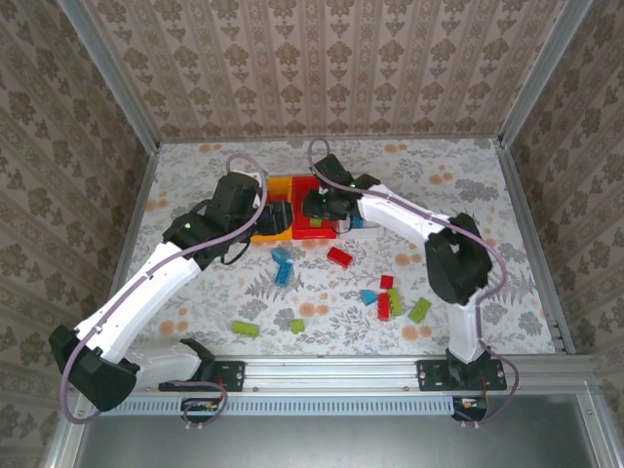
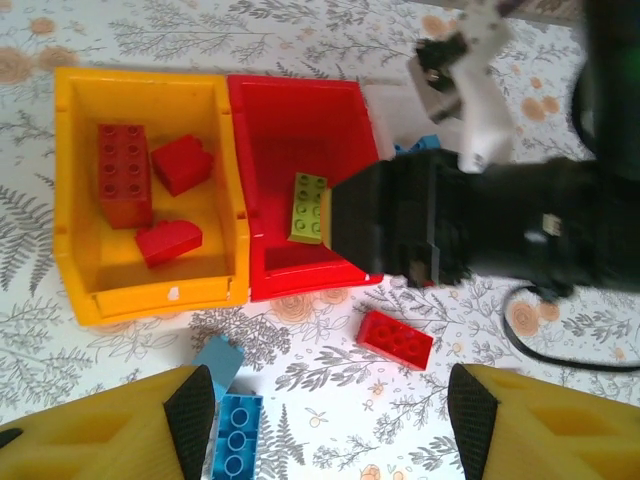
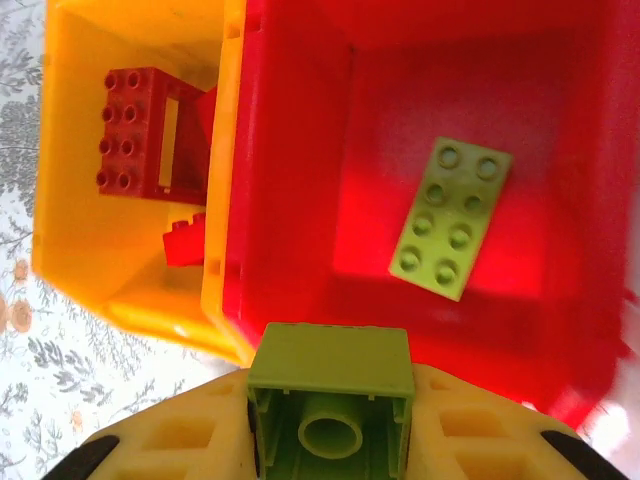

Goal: Sort the legos into containers by color

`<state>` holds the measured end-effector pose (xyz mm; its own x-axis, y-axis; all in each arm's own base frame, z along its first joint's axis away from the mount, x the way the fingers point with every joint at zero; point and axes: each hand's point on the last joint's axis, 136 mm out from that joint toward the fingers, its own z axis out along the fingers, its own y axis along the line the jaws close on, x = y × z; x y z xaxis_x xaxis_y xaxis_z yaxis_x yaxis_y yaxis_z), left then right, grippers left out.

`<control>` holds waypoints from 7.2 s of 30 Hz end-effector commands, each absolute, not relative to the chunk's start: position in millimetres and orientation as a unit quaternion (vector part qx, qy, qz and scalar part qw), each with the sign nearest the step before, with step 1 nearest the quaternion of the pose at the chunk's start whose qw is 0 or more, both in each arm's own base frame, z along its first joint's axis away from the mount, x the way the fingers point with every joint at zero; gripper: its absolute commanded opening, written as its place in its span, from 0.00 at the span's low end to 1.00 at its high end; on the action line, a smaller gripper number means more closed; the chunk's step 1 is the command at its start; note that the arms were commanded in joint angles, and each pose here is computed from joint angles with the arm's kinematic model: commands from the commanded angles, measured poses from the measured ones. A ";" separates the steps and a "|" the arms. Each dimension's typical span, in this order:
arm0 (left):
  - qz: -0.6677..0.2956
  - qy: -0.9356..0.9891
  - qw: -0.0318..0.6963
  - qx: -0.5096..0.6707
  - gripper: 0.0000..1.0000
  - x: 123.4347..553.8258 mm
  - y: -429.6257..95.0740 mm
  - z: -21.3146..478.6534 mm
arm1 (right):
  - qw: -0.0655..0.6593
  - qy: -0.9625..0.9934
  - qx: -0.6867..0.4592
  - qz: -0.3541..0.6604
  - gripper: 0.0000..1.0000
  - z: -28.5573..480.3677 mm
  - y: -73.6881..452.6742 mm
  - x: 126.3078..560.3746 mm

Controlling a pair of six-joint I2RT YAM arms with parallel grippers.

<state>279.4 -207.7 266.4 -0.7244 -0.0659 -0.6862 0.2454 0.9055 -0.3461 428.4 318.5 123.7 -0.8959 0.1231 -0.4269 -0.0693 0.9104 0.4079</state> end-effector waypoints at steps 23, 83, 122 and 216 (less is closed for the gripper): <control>-0.226 0.939 0.242 0.097 0.64 244.7 -222.4 182.8 | 0.214 0.954 0.020 0.210 0.53 147.4 317.5 434.9; -0.142 0.948 -0.033 -0.283 0.26 265.7 -326.1 47.3 | 0.346 0.902 0.001 0.258 0.78 195.6 143.4 270.1; -0.132 0.986 0.102 -0.019 0.41 427.7 -192.6 103.9 | 0.328 0.883 -0.124 0.313 0.76 228.6 315.1 343.7; -0.129 0.942 0.304 -0.062 0.58 209.1 -95.2 213.0 | 0.086 0.992 0.051 0.078 0.54 30.2 420.6 332.7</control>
